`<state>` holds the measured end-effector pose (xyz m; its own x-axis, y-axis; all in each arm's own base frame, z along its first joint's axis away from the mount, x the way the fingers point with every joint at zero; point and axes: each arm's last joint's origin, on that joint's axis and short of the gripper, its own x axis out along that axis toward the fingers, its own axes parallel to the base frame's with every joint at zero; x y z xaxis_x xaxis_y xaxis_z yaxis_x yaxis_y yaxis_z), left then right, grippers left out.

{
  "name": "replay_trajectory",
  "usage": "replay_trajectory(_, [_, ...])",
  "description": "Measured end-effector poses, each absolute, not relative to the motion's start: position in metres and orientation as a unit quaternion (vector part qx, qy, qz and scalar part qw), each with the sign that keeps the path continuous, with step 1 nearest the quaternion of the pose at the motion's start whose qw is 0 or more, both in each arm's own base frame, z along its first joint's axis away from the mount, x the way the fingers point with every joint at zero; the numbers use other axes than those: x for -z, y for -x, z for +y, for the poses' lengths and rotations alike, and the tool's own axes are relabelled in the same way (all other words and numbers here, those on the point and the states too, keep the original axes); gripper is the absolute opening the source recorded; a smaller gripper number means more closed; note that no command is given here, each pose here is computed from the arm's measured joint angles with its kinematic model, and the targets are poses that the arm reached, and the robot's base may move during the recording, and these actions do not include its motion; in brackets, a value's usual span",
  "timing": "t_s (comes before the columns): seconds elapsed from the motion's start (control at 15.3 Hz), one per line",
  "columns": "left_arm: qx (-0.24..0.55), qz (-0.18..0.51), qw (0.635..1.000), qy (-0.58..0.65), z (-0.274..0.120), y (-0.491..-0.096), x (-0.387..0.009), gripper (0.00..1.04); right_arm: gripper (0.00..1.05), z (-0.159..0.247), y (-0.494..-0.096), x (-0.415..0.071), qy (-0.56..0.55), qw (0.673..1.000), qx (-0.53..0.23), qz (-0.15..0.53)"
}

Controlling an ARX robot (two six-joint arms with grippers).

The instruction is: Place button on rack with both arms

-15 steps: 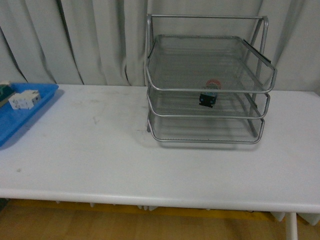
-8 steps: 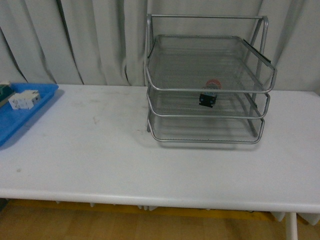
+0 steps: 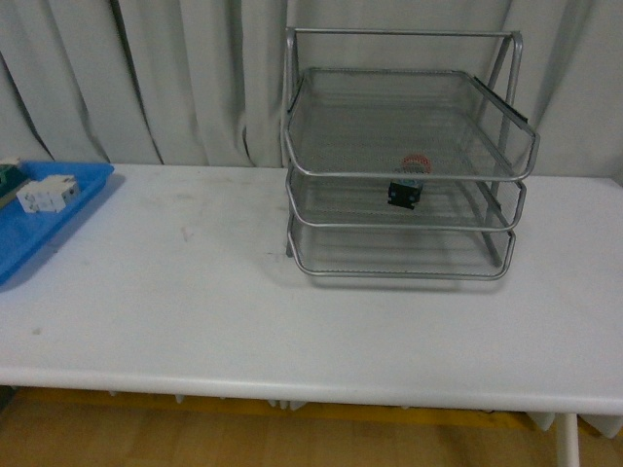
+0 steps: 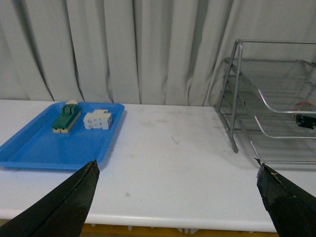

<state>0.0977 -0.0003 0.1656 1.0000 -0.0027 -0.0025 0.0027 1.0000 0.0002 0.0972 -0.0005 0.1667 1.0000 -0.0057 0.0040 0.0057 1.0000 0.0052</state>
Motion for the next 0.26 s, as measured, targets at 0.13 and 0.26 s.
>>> replay_trajectory(0.13, [0.001, 0.001, 1.0, 0.0, -0.0003, -0.0977, -0.1656, 0.98, 0.98, -0.0005, -0.0972, -0.1667, -0.003, 1.0, 0.003, -0.002])
replay_trajectory(0.26, [0.001, 0.001, 1.0, 0.0, -0.0003, -0.0977, -0.1656, 0.98, 0.98, -0.0005, -0.0972, -0.1667, -0.003, 1.0, 0.003, -0.002])
